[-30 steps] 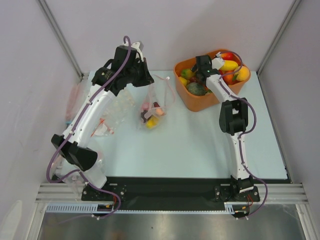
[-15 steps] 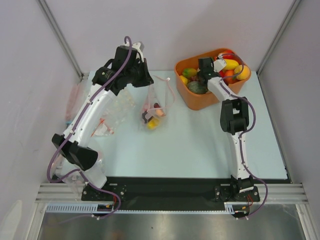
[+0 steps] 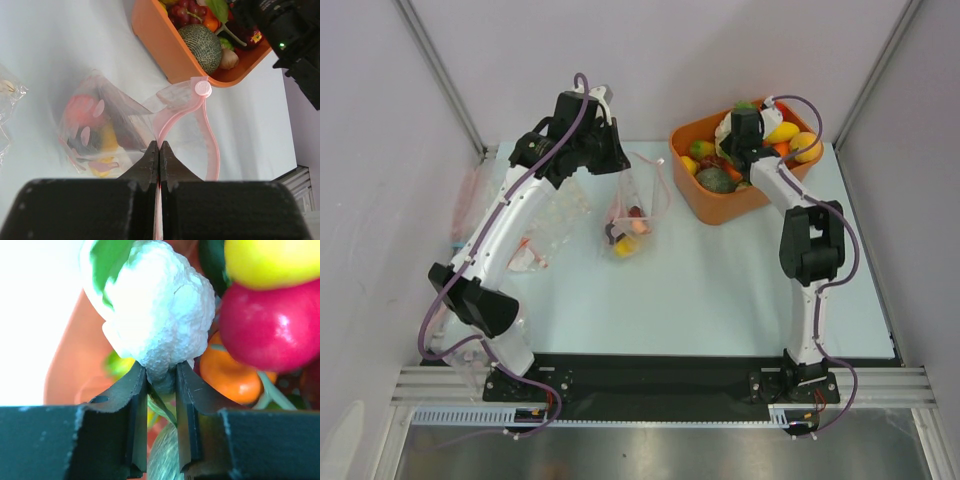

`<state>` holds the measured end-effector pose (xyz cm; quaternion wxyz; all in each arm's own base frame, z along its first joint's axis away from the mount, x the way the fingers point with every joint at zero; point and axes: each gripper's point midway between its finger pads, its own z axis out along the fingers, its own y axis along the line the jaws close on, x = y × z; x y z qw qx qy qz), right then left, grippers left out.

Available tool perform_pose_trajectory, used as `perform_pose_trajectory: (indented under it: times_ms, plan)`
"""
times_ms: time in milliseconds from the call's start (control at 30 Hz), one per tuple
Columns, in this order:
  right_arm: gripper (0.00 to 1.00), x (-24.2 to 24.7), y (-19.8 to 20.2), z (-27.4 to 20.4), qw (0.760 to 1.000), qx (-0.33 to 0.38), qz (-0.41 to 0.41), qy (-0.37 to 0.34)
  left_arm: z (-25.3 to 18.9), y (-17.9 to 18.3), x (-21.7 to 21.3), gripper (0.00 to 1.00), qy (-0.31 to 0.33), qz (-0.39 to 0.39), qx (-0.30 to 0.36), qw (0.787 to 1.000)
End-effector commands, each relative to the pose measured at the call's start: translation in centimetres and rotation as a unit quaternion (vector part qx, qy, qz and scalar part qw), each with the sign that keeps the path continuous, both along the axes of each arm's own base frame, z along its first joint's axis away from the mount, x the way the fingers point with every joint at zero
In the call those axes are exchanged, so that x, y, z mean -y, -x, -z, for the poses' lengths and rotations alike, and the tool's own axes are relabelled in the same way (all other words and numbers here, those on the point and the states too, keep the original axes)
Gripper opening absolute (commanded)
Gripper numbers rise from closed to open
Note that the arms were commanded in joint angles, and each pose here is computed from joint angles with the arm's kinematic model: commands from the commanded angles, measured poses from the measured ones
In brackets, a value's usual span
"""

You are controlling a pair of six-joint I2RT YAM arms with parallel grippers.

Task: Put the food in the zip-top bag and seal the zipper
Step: Pick up the fake vegetable from the bin, then place the fake vegetable in the zipper food storage bag.

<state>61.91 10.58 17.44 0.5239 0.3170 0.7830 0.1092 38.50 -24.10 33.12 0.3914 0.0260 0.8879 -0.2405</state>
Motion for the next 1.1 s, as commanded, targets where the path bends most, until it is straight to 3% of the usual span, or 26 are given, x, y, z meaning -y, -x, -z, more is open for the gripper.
perform_pose_trajectory:
  times_ms: [0,233,433,667,967,1067]
  plan:
    - [0.0,0.1,0.7,-7.5,0.997,0.077,-0.012,-0.028,-3.0,-0.6,0.6,0.0,0.025,0.012,0.046,0.999]
    - [0.0,-0.5,3.4,-9.9,0.995,0.083,-0.045,-0.042,-3.0,-0.3,0.8,0.0,0.032,0.016,0.042,0.998]
    - [0.0,-2.7,6.6,-13.5,0.983,0.113,-0.14,-0.047,-2.9,-0.3,1.1,0.0,0.041,0.021,0.037,0.998]
    - [0.0,-8.1,12.8,-17.6,0.935,0.127,-0.32,-0.088,-2.4,-0.3,1.7,0.0,0.049,0.029,0.028,0.998]
    - [0.0,-9.8,23.0,-22.1,0.898,0.163,-0.401,-0.083,-1.6,-0.3,2.5,0.0,0.063,0.04,0.017,0.997]
    - [0.0,-10.6,25.6,-22.1,0.883,0.143,-0.437,-0.098,-1.9,-0.3,2.9,0.0,0.07,0.044,0.017,0.996]
